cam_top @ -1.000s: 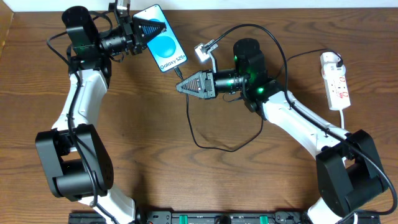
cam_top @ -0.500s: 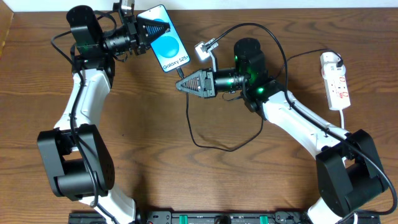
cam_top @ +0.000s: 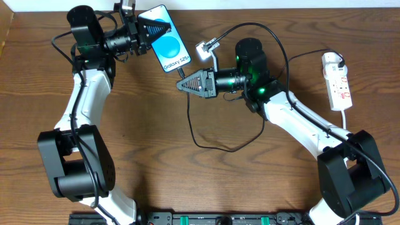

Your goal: Plug charger to phone and switch on socket

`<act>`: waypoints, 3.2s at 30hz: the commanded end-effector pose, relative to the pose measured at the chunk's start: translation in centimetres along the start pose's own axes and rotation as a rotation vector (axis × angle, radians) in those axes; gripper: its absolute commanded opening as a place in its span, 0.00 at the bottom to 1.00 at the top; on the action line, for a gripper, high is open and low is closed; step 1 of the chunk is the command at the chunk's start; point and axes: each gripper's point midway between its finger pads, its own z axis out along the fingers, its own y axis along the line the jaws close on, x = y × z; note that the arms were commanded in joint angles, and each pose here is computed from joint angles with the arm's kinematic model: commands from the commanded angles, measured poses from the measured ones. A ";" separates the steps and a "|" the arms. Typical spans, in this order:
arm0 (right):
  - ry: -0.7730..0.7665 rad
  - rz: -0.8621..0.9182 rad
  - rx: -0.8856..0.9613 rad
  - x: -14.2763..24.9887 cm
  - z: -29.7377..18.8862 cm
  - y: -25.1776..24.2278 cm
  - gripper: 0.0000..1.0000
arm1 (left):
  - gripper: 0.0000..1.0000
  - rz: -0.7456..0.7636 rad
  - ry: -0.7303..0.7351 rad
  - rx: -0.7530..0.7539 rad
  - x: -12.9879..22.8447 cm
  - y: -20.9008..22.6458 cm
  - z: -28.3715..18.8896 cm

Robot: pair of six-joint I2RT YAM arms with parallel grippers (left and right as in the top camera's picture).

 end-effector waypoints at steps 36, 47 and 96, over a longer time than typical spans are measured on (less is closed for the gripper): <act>-0.019 -0.016 -0.020 -1.3 -1.1 0.1 0.30 | 0.07 0.127 0.100 0.057 1.9 -1.0 -1.0; -0.082 -0.032 0.087 -3.0 -4.9 -3.6 0.60 | 0.07 0.021 0.100 0.035 2.9 3.4 -1.0; 0.130 0.118 0.823 2.9 -14.7 -14.4 0.99 | 0.07 -0.068 0.323 -0.694 13.3 19.8 0.4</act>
